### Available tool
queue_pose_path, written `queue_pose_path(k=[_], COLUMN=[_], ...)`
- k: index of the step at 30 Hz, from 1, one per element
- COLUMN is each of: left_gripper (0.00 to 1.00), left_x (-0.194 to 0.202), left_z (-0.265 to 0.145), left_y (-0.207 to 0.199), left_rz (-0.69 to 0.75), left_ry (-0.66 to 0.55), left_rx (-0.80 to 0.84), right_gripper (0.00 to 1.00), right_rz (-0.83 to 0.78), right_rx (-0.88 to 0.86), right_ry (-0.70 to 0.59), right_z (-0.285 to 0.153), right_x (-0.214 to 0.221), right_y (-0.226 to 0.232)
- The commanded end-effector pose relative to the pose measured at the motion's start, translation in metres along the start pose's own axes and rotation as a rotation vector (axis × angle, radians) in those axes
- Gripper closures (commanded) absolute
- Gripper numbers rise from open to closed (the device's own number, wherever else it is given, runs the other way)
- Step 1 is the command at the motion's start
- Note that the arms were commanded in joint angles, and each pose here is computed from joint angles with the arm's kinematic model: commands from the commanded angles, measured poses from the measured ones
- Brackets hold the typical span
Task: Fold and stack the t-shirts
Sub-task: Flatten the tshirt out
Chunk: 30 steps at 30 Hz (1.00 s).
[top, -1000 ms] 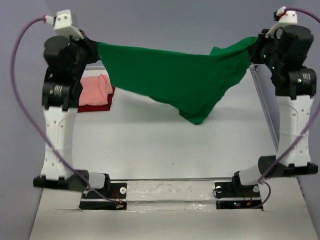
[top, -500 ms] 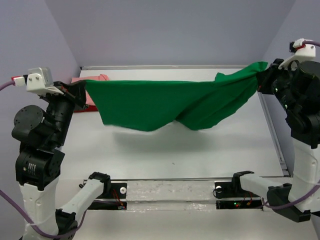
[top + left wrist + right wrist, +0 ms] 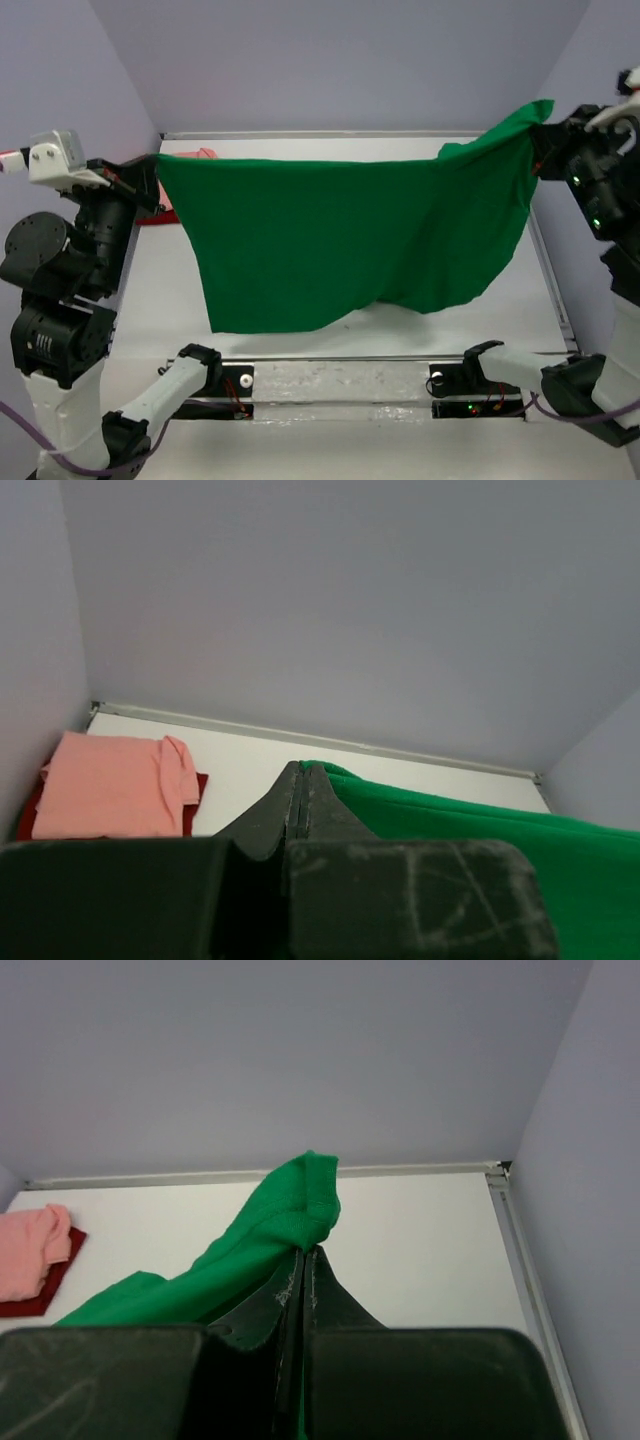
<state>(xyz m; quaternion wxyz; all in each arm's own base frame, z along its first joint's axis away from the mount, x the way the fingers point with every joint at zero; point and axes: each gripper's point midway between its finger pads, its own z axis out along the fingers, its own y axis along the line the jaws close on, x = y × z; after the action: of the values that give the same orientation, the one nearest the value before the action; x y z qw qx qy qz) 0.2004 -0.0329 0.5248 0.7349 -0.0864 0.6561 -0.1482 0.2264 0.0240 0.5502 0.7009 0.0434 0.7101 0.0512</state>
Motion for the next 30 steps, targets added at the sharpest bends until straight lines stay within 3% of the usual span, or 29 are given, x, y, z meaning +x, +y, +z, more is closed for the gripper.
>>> queue_pose_path(k=[1,5,11,18,25,30], left_gripper=[1.0,1.0,1.0,1.0,1.0,1.0], left_x=[-0.019,-0.041,-0.043,-0.028,-0.033,-0.027], left_z=[0.055,0.066,0.037,-0.015,-0.038,-0.023], left_y=[0.003,-0.011,-0.004,0.02,0.026,0.024], left_rz=[0.131,0.123,0.109,0.067,0.016,0.051], left_ry=[-0.03,-0.065,-0.077,-0.087,-0.112,-0.088], left_rx=[-0.095,-0.091,-0.097,-0.101,-0.09,-0.107], right_gripper=[1.0,1.0,1.0,1.0,1.0,1.0], right_rz=[-0.187,-0.195,-0.239,-0.152,-0.108,-0.123], right_rx=[0.149,0.113,0.159,0.172,0.159,0.163], right_ry=[0.016,0.026,-0.034,-0.064,-0.032,-0.043], right_z=[0.083,0.107,0.052,-0.016,-0.037,-0.028], right_x=[0.001,0.001,-0.011,-0.01,0.001,-0.006], right_y=[0.007,0.039,0.018,-0.027,-0.038,-0.032])
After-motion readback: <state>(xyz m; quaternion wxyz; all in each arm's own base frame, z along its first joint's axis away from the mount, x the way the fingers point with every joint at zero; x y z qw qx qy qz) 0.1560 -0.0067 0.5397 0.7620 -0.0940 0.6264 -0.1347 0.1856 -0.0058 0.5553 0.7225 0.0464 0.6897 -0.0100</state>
